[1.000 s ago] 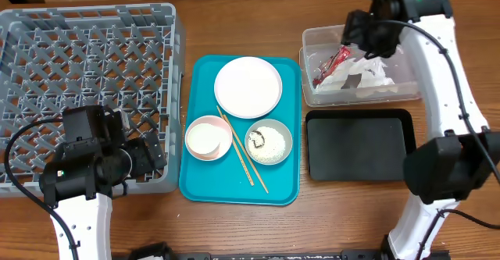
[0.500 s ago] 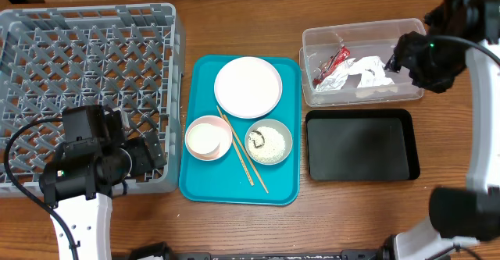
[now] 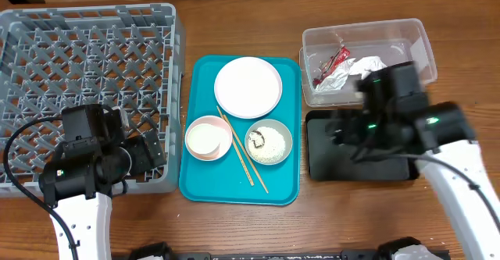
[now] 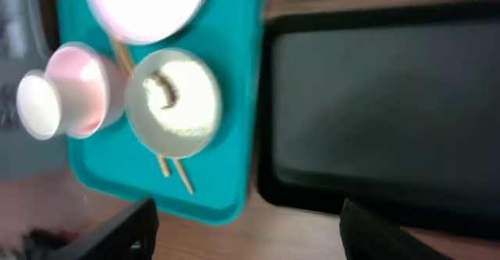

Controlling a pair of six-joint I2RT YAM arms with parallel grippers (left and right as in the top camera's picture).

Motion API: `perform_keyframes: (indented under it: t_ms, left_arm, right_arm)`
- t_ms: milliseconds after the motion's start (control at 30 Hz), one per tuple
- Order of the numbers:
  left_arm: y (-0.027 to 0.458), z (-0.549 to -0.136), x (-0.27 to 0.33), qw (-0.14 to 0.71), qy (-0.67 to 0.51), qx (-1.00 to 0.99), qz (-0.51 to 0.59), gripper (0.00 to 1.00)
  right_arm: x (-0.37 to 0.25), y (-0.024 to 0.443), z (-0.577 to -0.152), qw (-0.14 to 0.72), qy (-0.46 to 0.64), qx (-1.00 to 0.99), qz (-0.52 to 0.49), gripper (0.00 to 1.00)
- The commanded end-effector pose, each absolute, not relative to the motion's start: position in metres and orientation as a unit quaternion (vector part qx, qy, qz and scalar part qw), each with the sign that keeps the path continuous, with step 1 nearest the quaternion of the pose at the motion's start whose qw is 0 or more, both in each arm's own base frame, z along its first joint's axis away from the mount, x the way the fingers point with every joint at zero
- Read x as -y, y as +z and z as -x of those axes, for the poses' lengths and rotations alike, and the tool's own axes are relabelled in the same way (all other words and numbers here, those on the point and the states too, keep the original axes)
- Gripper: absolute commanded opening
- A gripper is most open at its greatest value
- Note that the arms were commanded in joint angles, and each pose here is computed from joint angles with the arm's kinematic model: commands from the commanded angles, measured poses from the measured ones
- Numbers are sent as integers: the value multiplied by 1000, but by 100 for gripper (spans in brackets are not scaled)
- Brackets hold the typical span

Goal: Sort waste into correct bins and load items into the dishwasher
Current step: 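Grasp the rim of the grey rice bowl with the right gripper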

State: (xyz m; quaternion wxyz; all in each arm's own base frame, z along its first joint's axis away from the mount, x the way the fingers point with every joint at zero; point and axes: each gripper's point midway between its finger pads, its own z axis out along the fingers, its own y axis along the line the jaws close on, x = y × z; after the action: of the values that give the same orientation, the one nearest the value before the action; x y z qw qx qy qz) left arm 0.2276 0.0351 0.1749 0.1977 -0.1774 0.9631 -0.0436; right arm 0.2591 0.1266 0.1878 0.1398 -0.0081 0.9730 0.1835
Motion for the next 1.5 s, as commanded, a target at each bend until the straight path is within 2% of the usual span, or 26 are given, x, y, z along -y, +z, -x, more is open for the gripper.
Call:
perform_keyframes:
  t_ms: [0, 167, 300, 367, 500, 600, 800, 1133, 1300, 1467]
  left_arm:
    - [180, -231, -37, 205, -42, -963, 172, 100]
    - [180, -231, -37, 205, -42, -963, 172, 100]
    - [180, -231, -37, 205, -41, -963, 171, 100]
    - [180, -231, -37, 206, -42, -963, 171, 100]
    - [180, -231, -37, 206, -42, -963, 171, 100]
    - [180, -231, -37, 205, -42, -963, 172, 100]
    - [180, -231, -37, 205, -42, -963, 172, 100]
    - [180, -231, -37, 205, -42, -963, 172, 100]
    - [180, -231, -37, 205, -41, -963, 171, 100]
    - [180, -231, -37, 206, -41, -963, 171, 100]
  right_arm:
    - [-182, 173, -248, 130, 197, -966, 101, 75]
    - [-240, 142, -243, 123, 181, -958, 187, 73]
    - [-274, 103, -234, 90, 170, -954, 228, 61]
    - [-284, 85, -233, 78, 163, -957, 229, 56]
    - [-291, 59, -239, 71, 147, -962, 218, 54]
    - [-296, 47, -245, 72, 145, -962, 217, 48]
    - [-297, 40, -255, 88, 135, -963, 216, 40]
    - [-295, 24, -245, 63, 119, -966, 222, 35]
    - [-293, 23, -245, 65, 111, -967, 220, 22]
    - [-287, 22, -248, 70, 94, -971, 206, 15]
